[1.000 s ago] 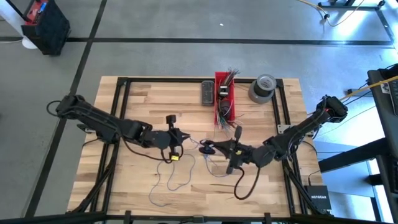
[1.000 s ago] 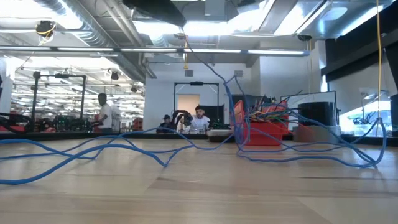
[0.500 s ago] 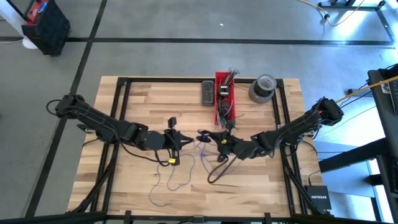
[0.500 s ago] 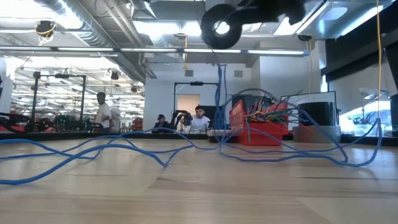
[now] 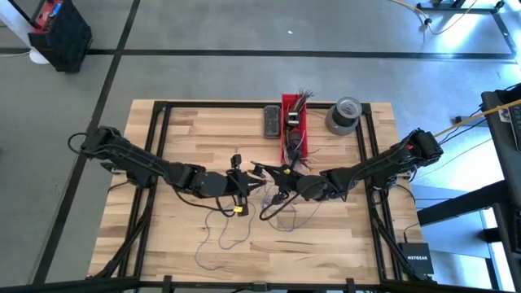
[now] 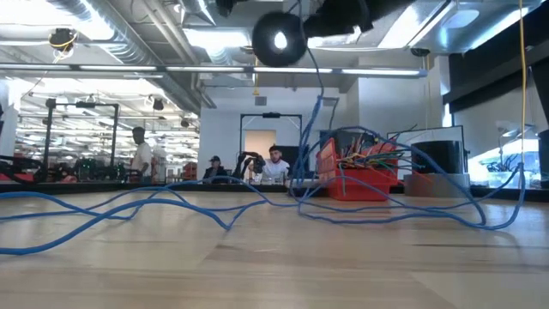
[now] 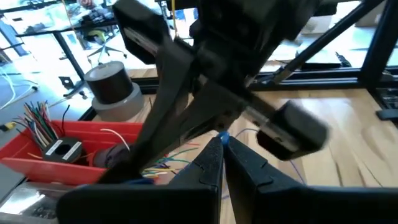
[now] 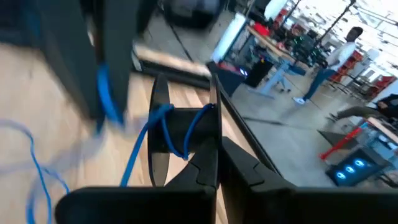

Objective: Coil cords
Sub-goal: Coil the blue wire into the black spool

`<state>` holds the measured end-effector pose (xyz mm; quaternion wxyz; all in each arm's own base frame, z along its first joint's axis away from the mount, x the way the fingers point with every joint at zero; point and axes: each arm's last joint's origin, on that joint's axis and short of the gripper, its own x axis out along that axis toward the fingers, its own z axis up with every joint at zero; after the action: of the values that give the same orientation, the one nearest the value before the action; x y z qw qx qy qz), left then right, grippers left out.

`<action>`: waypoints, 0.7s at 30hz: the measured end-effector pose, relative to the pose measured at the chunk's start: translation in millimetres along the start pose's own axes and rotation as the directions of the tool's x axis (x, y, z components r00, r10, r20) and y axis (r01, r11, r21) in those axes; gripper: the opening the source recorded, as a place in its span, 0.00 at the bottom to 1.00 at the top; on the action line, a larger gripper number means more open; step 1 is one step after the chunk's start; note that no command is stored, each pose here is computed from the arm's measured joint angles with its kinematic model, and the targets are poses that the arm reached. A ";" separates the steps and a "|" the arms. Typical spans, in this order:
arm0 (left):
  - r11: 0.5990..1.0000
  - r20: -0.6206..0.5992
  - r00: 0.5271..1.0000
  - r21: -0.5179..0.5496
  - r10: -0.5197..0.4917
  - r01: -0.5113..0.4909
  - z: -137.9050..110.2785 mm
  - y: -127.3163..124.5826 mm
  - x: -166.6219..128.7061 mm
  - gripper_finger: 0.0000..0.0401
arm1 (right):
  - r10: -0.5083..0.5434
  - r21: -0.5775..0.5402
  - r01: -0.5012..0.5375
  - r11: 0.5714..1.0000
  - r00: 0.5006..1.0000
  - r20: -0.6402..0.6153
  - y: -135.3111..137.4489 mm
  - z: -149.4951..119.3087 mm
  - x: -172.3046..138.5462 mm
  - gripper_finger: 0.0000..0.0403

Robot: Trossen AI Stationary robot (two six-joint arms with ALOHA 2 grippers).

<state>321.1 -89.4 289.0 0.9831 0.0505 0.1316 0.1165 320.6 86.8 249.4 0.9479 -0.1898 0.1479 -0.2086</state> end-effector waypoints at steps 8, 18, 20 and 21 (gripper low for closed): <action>1.000 -0.008 1.000 -0.012 -0.014 0.014 -7.6 4.5 17.0 0.02 | 0.002 0.123 -0.012 0.992 0.997 0.082 -2.4 9.8 -0.8 0.02; 1.000 0.007 1.000 0.000 0.006 -0.006 -4.8 10.2 19.1 0.02 | -0.069 0.203 0.025 0.979 0.974 0.214 -30.9 39.6 -24.6 0.02; 1.000 0.010 1.000 0.000 0.010 -0.010 -4.1 11.3 19.5 0.02 | -0.069 0.201 0.017 0.979 0.965 0.251 -34.6 46.0 -33.6 0.02; 1.000 0.014 1.000 0.000 0.011 -0.011 -3.0 12.2 19.6 0.02 | -0.072 0.200 0.017 0.980 0.960 0.270 -36.8 49.4 -37.8 0.02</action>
<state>336.1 -72.5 282.8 0.9833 0.0524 0.1244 0.1218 293.0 87.7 316.1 0.9683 -0.1264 -0.0114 -0.2150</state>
